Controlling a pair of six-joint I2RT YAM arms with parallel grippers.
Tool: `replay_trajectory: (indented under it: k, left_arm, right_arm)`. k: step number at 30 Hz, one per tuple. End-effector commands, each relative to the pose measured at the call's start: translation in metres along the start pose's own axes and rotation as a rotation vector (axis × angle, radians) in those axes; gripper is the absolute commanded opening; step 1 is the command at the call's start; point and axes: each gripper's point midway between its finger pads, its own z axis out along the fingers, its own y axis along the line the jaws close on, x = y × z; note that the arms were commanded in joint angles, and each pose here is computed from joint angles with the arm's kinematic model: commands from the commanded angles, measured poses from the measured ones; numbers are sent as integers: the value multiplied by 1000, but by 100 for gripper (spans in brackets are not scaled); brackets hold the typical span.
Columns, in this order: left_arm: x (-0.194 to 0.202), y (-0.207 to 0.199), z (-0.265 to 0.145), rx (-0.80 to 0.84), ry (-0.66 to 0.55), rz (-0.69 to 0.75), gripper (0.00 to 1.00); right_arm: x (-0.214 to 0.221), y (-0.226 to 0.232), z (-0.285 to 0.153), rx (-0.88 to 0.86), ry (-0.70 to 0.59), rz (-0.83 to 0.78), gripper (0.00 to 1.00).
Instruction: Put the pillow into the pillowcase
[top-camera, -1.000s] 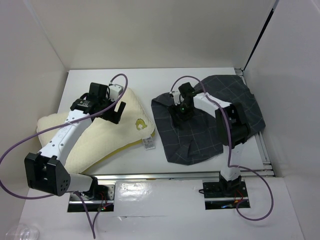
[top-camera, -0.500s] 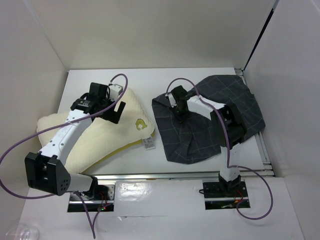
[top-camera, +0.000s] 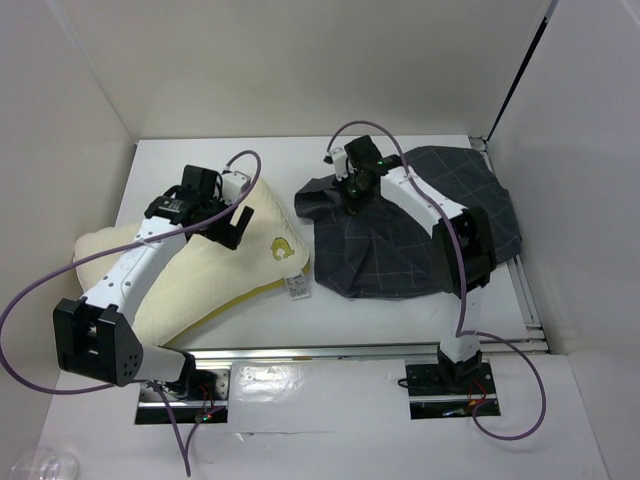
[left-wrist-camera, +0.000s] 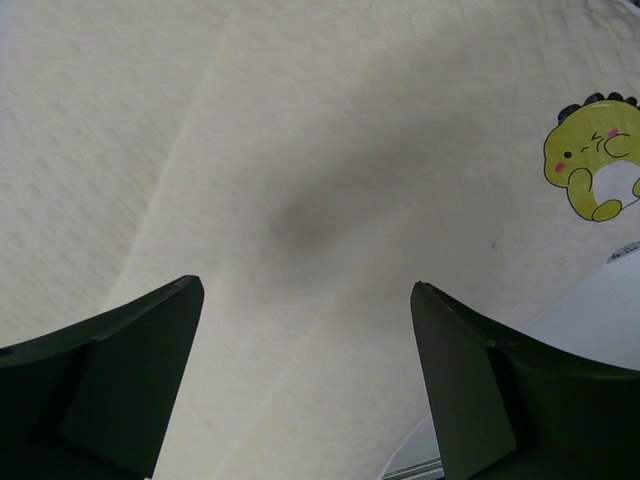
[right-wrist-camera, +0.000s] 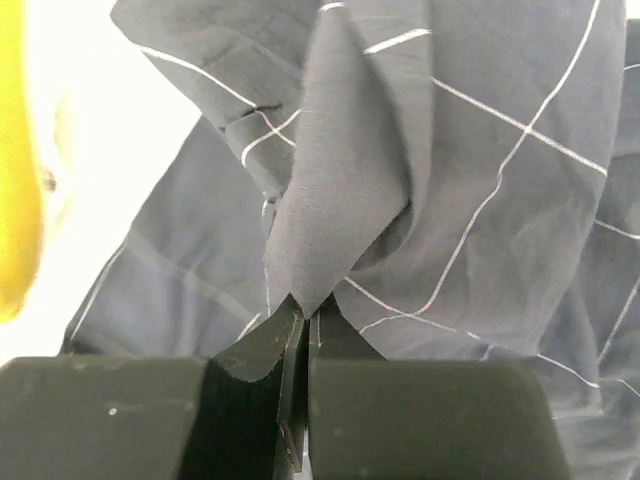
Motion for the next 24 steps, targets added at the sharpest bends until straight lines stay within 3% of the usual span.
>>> replay_trajectory:
  k: [1, 7, 13, 19, 23, 24]
  left_arm:
    - [-10, -1, -1, 19, -20, 46, 100]
    - [-11, 1, -3, 10, -18, 46, 100]
    - [-14, 2, -3, 7, -27, 47, 100]
    - [-17, 2, -4, 5, -36, 47, 100]
    - [-15, 1, -5, 8, -27, 37, 100]
    - [-15, 1, -5, 8, -27, 37, 100]
  right_arm:
    - [-13, 12, -22, -70, -34, -27, 0]
    - [2, 23, -19, -127, -4, -38, 4]
    - [44, 12, 4, -131, 130, 16, 6]
    - [51, 10, 8, -140, 150, 40, 17]
    - [54, 6, 6, -153, 153, 50, 0]
    - [54, 6, 6, -153, 153, 50, 0]
